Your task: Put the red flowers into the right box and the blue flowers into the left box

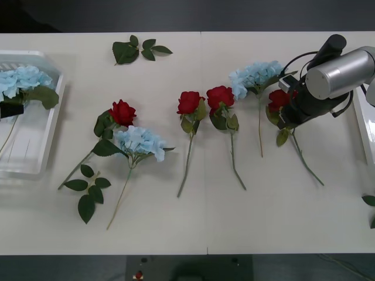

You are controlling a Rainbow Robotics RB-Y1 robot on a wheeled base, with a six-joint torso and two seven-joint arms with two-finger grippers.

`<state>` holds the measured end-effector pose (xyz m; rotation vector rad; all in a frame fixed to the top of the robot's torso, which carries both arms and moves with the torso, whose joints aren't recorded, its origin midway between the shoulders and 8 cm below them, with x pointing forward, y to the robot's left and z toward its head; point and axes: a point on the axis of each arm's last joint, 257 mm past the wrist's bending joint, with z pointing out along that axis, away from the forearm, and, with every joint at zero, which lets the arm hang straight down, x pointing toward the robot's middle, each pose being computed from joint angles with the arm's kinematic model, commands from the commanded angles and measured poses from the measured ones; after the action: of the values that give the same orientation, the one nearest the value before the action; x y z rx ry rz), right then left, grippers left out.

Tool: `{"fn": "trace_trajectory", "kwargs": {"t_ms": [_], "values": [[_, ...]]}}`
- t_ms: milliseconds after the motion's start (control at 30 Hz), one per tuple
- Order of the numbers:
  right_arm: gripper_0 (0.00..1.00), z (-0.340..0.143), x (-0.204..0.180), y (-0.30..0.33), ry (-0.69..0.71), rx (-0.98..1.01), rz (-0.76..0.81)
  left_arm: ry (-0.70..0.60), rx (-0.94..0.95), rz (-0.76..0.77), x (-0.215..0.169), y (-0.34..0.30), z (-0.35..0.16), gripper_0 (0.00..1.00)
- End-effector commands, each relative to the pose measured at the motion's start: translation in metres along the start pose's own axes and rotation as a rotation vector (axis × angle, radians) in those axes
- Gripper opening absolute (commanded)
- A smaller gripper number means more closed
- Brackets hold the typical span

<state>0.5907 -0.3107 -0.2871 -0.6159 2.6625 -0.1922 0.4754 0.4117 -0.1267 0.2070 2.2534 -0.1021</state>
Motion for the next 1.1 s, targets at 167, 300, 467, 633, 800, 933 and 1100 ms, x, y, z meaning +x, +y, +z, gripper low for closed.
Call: {"fn": "trace_trajectory", "kwargs": {"t_ms": [167, 300, 467, 633, 800, 933, 1100], "values": [[0.92, 0.010, -0.009, 0.010, -0.016, 0.000, 0.043, 0.030, 0.049, 0.000, -0.032, -0.080, 0.005, 1.00], [0.67, 0.012, -0.008, 0.012, -0.013, 0.003, 0.036, 0.060, 0.036, 0.025, -0.021, -0.112, 0.027, 1.00], [0.29, 0.014, -0.007, 0.009, -0.013, 0.013, 0.034, 0.099, -0.019, 0.073, 0.005, -0.140, 0.067, 1.00], [0.20, 0.018, -0.005, 0.006, -0.019, 0.028, 0.018, 0.098, -0.105, 0.150, 0.017, -0.139, 0.098, 1.00], [0.08, 0.023, -0.003, 0.006, -0.017, 0.032, 0.021, 0.024, -0.171, 0.196, 0.013, -0.120, 0.134, 1.00], [0.00, 0.024, -0.005, 0.004, -0.023, 0.038, 0.028, -0.015, -0.180, 0.185, 0.008, -0.105, 0.154, 1.00], [0.00, 0.019, -0.010, -0.002, -0.035, 0.038, 0.045, -0.006, -0.196, 0.187, 0.013, -0.090, 0.168, 1.00]]}}
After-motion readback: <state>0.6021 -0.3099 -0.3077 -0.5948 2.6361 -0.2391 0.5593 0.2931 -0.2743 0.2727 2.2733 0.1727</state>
